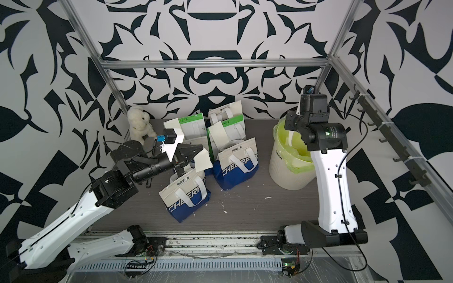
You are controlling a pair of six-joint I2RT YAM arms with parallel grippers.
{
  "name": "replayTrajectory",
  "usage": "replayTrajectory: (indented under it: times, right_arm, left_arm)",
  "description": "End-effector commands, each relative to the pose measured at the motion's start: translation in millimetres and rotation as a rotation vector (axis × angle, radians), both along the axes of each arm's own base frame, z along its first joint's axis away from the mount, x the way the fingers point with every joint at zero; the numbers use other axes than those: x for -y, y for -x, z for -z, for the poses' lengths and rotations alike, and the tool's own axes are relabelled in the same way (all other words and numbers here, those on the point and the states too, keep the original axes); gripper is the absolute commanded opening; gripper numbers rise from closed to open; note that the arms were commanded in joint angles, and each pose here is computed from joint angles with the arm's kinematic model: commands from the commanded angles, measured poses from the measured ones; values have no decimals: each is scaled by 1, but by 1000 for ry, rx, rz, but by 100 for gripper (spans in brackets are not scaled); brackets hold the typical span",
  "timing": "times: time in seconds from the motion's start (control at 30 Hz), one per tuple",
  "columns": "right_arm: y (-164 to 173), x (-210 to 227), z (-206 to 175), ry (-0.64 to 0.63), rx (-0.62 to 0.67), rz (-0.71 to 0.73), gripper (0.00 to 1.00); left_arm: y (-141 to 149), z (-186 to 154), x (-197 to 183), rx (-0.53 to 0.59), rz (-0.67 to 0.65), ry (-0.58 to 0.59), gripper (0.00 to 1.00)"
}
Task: Shred takeout receipts and throw away
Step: Place the takeout receipt in the trash bin, then shred the takeout receipt.
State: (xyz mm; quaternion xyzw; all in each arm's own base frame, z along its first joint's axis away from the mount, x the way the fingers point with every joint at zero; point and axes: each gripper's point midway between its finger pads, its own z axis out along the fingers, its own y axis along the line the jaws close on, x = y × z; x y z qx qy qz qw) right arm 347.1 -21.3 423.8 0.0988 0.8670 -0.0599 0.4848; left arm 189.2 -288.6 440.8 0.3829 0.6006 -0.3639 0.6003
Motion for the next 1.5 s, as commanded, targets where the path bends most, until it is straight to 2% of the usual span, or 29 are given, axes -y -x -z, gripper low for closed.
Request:
replayTrajectory:
  times: [0.0,0.23,0.27,0.33,0.37,0.43,0.57,0.6,0.63,0.7,0.8,0.93,1.03,1.1,1.3,1.47]
  right_arm:
    - [0,33,5,154,-15,133,0]
    - [-18,29,42,170,-107,82,2]
    - [-18,27,45,161,-115,76,13]
    - [-17,24,50,130,-133,67,60]
    - [-16,22,51,112,-140,63,68]
    - [-14,18,52,67,-160,59,77]
    - [-12,6,51,-11,-204,9,81]
    - [-11,3,48,-22,-207,-4,94]
    - [-10,-2,46,-42,-206,-29,100]
    - [-8,-18,38,-100,-190,-102,100]
    - [-3,-72,19,-286,-104,-366,97]
    - [30,-150,-27,-597,120,-814,90]
    - [54,-171,-47,-736,285,-993,90]
    - [70,-183,-48,-748,320,-1074,90]
    - [109,-245,-23,-705,233,-1326,90]
    - [112,-270,-7,-718,197,-1379,91]
  left_arm:
    - [2,-1,5,-10,23,2,0]
    - [0,6,10,-39,34,7,0]
    - [-1,7,11,-43,33,7,0]
    - [-1,8,11,-47,33,3,0]
    - [-3,10,12,-49,30,0,0]
    - [-4,10,13,-48,29,0,0]
    - [-5,8,15,-50,29,3,0]
    - [-6,8,15,-53,28,5,0]
    - [-6,7,16,-56,28,7,0]
    - [-8,7,15,-66,18,13,0]
    - [-12,3,15,-81,-4,57,0]
    - [-16,-10,15,-106,-9,161,0]
    - [-13,-20,15,-124,12,237,0]
    - [-9,-24,15,-130,36,269,0]
    - [0,-41,14,-126,90,344,0]
    - [7,-52,8,-104,114,404,0]
